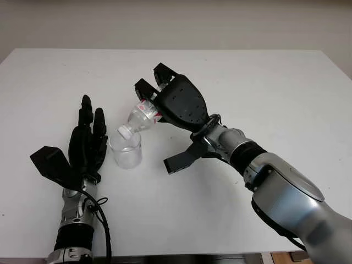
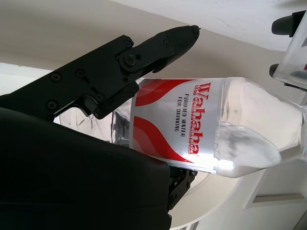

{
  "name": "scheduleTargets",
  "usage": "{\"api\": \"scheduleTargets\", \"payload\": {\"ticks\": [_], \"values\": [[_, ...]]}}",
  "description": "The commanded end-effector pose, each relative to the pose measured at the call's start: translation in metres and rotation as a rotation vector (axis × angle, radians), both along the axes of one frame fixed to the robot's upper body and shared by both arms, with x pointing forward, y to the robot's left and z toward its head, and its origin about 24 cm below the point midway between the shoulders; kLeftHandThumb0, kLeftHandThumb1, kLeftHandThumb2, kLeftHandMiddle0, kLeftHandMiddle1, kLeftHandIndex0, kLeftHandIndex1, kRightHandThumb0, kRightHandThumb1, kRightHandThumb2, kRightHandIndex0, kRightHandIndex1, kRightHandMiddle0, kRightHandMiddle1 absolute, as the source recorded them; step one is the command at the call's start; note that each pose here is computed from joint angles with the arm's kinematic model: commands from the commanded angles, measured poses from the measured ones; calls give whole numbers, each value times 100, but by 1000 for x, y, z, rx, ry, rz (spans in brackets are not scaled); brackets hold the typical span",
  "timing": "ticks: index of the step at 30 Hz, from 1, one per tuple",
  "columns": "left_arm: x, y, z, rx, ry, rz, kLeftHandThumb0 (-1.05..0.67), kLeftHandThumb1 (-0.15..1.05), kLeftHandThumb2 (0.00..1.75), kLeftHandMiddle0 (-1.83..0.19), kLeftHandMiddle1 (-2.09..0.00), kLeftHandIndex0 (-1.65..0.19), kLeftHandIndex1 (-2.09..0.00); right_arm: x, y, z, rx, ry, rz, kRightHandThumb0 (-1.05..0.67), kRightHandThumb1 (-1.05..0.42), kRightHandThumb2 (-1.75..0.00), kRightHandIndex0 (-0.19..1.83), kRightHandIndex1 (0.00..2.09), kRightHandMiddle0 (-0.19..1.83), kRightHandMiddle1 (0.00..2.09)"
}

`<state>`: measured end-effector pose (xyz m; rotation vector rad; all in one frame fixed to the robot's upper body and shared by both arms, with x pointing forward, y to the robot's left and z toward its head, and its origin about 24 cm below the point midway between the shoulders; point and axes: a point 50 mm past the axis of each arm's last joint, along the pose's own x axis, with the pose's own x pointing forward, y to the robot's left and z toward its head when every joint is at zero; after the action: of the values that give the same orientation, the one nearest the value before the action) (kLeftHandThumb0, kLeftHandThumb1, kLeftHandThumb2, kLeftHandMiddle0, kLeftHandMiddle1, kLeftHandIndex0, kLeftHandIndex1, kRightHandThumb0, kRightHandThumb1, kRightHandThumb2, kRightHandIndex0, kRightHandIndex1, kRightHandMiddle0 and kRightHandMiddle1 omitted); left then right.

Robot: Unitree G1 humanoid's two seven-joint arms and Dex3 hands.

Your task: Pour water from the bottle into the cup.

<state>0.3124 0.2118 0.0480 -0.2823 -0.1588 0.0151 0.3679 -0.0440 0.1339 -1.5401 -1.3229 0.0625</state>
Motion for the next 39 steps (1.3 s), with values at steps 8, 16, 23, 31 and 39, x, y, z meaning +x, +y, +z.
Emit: {"api": "scheduleTargets", "payload": {"ticks": [8, 16, 23, 31, 39], "values": [[-9, -5, -23, -16, 81, 0, -72, 105, 40, 17, -6, 19, -2, 4, 4, 20, -58, -105, 24, -56, -105, -29, 113, 209, 56, 209], [-9, -6, -24, -25, 88, -4, -74, 105, 38, 17, -6, 19, -4, 4, 4, 24, -73, -136, 37, -56, -105, -26, 112, 209, 53, 198], [-9, -8, -24, -23, 87, -1, -73, 105, 40, 16, -5, 19, -4, 4, 4, 25, -72, -147, 45, -56, -105, -27, 114, 209, 56, 209], [-9, -7, -25, -25, 92, 3, -73, 105, 39, 17, -5, 19, -4, 3, 5, 25, -65, -152, 57, -56, -105, -25, 112, 209, 48, 199], [-10, -5, -25, -25, 90, 5, -74, 105, 38, 16, -6, 18, -5, 6, 4, 23, 111, 59, 26, -53, -105, -19, 116, 209, 73, 209]]}}
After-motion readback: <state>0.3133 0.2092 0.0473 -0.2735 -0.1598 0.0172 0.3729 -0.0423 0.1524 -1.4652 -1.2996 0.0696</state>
